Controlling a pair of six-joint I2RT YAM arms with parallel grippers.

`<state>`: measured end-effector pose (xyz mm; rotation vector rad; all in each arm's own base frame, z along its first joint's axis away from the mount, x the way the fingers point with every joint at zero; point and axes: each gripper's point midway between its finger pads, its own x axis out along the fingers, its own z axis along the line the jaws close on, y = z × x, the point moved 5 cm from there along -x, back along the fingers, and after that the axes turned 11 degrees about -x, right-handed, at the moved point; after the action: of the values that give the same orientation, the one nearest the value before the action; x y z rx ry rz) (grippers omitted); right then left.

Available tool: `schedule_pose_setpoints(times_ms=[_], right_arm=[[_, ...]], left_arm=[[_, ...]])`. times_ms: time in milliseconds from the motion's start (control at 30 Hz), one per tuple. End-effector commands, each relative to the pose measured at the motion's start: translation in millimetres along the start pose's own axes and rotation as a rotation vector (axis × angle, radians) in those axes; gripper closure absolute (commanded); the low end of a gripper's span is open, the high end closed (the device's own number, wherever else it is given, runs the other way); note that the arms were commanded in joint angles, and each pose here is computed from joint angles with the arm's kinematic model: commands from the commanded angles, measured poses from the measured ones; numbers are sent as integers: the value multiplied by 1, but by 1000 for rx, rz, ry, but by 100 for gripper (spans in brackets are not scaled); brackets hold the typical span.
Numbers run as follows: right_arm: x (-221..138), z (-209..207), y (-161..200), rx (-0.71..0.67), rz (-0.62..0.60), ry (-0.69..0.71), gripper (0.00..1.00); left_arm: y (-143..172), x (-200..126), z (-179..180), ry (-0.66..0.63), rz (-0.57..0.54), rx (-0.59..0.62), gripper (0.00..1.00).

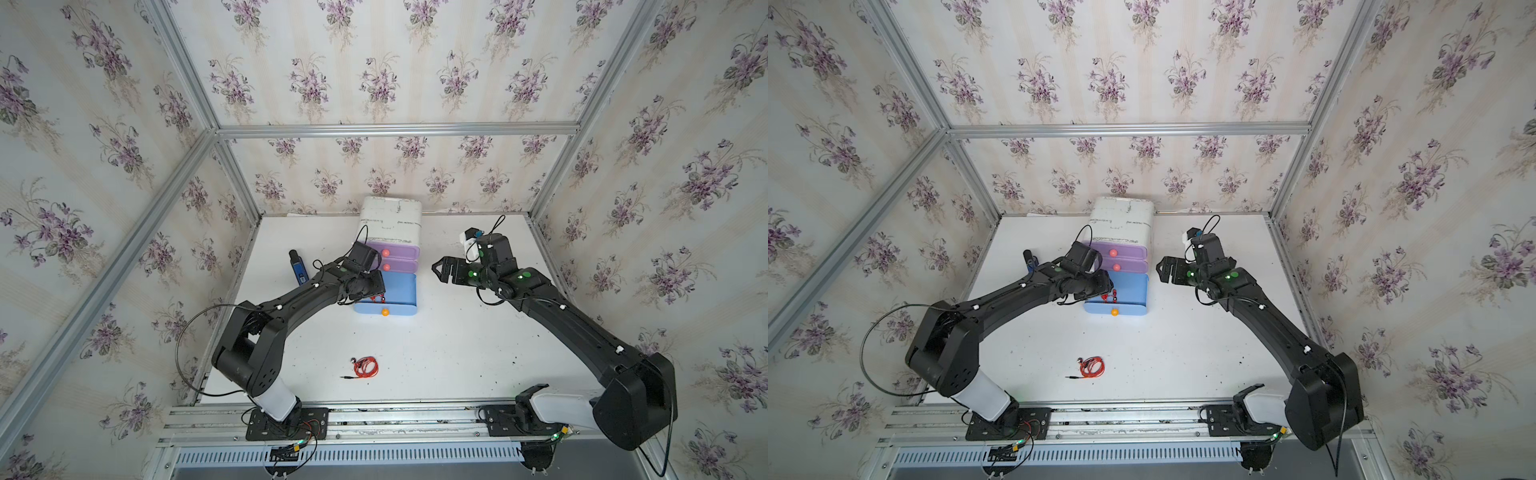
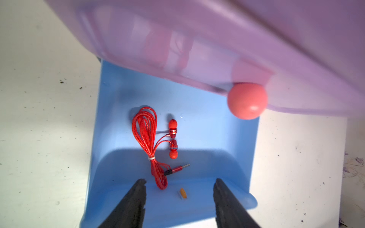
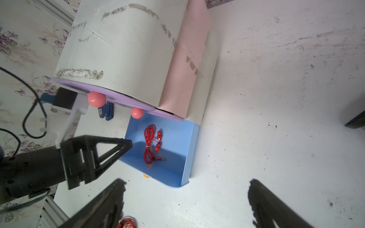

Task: Place the wired earphones into the drawer by color
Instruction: Place the wired earphones in the drawer.

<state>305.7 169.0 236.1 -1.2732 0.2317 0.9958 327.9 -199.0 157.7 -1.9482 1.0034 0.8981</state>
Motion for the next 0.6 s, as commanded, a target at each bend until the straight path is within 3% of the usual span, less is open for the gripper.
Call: schedule_pose_setpoints(times_ms=[0,333,500,567], right_arm=[[-2,0,-1,-4,2,6,0],[-6,7,-4,1,-13,-42,0],[-5,20,5,16,24,-108,0],[-5,33,15,-10,46,-106,0]], left_arm=[[11,-18,2,8,39,55,35],[84,-100,47,77,176,324,23],[119,-121,71,77,252,403,16],[123,-127,71,73,225,419,16]])
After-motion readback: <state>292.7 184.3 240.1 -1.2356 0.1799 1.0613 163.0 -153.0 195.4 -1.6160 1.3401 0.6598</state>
